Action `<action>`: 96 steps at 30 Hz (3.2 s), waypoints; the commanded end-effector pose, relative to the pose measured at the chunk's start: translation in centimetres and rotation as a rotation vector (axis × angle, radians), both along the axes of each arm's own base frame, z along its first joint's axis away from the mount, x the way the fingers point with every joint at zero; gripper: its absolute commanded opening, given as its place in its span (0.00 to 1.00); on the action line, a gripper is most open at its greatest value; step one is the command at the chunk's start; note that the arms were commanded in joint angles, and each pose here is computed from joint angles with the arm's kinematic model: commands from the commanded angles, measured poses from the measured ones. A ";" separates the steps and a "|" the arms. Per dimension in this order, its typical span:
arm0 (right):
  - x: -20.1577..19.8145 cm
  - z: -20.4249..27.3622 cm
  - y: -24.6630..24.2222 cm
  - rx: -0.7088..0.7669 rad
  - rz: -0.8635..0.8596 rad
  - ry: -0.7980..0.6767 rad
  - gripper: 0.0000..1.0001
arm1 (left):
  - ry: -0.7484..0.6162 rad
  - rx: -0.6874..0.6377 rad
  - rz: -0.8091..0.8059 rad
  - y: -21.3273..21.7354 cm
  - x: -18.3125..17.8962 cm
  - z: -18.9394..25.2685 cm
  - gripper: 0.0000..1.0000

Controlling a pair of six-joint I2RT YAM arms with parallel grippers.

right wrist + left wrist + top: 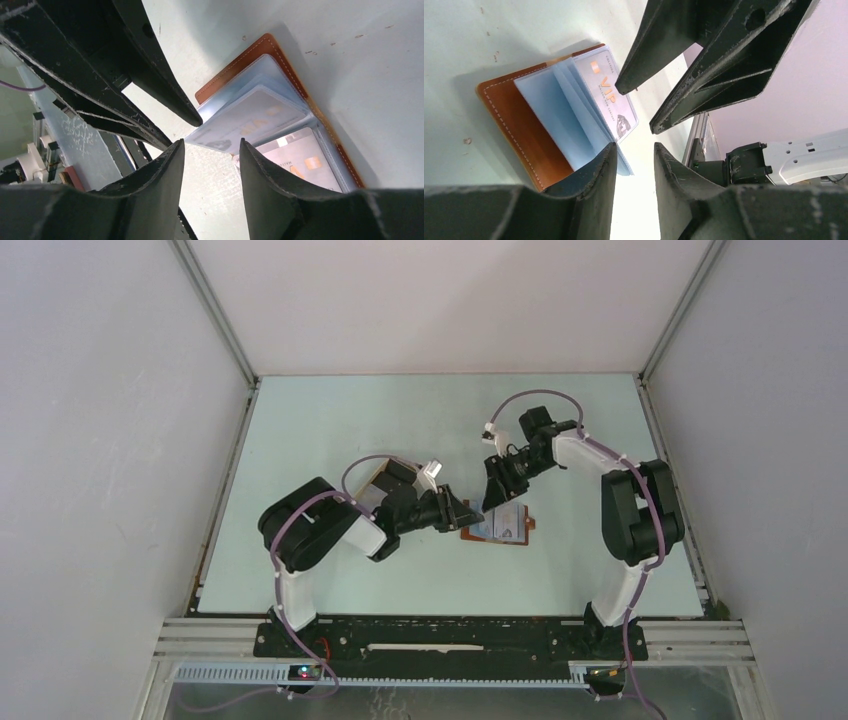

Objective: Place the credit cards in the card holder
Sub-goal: Turn over the card slot in the card holder.

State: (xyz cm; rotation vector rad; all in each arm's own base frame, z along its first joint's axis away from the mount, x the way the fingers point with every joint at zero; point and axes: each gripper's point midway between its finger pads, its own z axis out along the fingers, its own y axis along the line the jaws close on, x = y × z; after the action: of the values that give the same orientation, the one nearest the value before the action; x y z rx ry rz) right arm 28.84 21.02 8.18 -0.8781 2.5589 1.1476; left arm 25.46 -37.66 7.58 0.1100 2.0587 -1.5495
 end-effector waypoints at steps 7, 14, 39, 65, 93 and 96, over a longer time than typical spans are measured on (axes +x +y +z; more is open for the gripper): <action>2.1 1.8 -0.2 0.040 -0.146 0.010 0.56 | -0.032 -0.040 -0.035 -1.7 0.2 1.4 0.38; 2.3 0.5 -0.3 -0.014 -0.161 0.017 0.59 | -0.030 -0.037 -0.038 -2.0 0.2 1.3 0.38; 2.2 -2.0 -0.4 -0.155 -0.151 -0.011 0.58 | -0.026 -0.030 -0.043 -2.1 0.1 1.1 0.40; 1.9 -2.6 -0.2 -0.157 -0.147 0.021 0.61 | -0.023 -0.034 -0.050 -2.3 0.1 1.2 0.40; 2.2 -2.5 -1.5 -0.151 -0.169 0.036 0.54 | -0.074 -0.008 0.001 0.0 -0.7 2.8 0.40; 2.2 -2.5 -1.5 -0.149 -0.168 0.037 0.54 | -0.077 -0.017 -0.019 -0.4 -1.6 3.3 0.39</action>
State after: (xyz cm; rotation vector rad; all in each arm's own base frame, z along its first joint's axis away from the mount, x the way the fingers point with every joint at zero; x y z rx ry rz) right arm 30.87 19.81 5.72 -0.6536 2.7187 0.9519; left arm 24.80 -37.69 8.93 0.1308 2.0542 -1.5336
